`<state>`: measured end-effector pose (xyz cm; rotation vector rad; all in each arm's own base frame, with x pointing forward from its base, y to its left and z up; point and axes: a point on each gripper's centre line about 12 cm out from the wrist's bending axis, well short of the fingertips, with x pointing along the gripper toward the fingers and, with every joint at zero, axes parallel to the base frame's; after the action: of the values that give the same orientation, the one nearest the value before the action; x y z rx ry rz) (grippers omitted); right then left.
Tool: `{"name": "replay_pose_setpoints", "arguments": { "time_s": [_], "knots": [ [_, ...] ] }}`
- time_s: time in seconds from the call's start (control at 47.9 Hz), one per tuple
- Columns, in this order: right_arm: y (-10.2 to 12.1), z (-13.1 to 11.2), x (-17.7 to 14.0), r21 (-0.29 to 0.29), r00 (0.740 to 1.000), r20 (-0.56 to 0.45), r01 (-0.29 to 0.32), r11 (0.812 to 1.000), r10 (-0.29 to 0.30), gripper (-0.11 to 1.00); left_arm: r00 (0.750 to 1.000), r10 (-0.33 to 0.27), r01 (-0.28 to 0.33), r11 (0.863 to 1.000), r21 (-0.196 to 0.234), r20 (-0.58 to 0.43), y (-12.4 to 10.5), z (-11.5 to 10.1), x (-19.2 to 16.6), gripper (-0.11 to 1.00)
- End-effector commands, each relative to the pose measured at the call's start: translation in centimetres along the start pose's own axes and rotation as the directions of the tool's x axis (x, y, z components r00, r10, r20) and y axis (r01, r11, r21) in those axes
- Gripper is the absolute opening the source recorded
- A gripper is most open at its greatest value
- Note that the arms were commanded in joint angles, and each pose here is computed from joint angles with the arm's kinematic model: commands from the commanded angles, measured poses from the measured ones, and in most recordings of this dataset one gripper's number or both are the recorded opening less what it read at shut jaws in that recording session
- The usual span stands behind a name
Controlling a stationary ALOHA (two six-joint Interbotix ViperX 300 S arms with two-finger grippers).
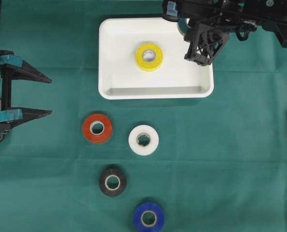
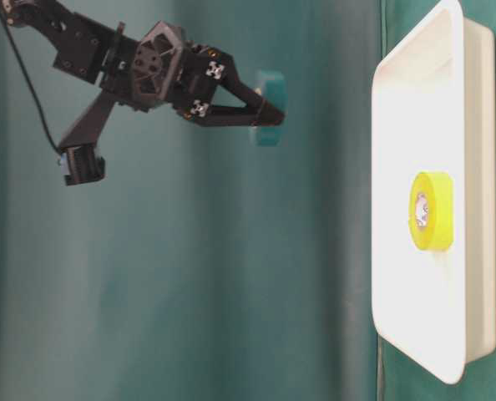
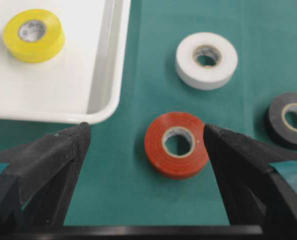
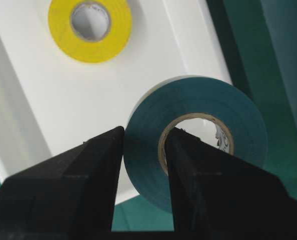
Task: Pick up the tape from a random location and place it into the white case.
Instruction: 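Lower the teal roll into the tray beside the yellow roll and release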
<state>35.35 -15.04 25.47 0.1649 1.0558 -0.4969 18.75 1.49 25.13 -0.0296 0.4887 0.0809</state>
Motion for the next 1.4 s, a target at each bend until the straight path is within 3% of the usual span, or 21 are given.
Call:
{"name": "replay_pose_setpoints", "arguments": {
  "time_s": [0.0,0.543,0.815,1.378],
  "knots": [
    [0.0,0.4,-0.5,0.006,0.999,0.040,-0.008,1.000,0.008,0.29,1.000,0.002,-0.002,1.000,-0.003,0.011,0.0,0.5,0.0,0.98],
    [1.4,-2.2,5.9,0.001,0.998,0.020,-0.051,0.999,0.051,0.29,1.000,0.002,-0.002,1.000,-0.003,0.009,0.0,0.4,0.0,0.98],
    [2.1,-3.2,9.4,0.031,0.998,0.004,-0.066,0.997,0.066,0.29,1.000,0.002,-0.002,1.000,-0.003,0.009,0.0,0.4,0.0,0.98],
    [2.2,-4.6,11.2,0.061,0.997,-0.006,-0.072,0.995,0.073,0.29,1.000,0.002,-0.002,1.000,-0.001,0.009,0.0,0.4,0.0,0.98]
  ]
}}
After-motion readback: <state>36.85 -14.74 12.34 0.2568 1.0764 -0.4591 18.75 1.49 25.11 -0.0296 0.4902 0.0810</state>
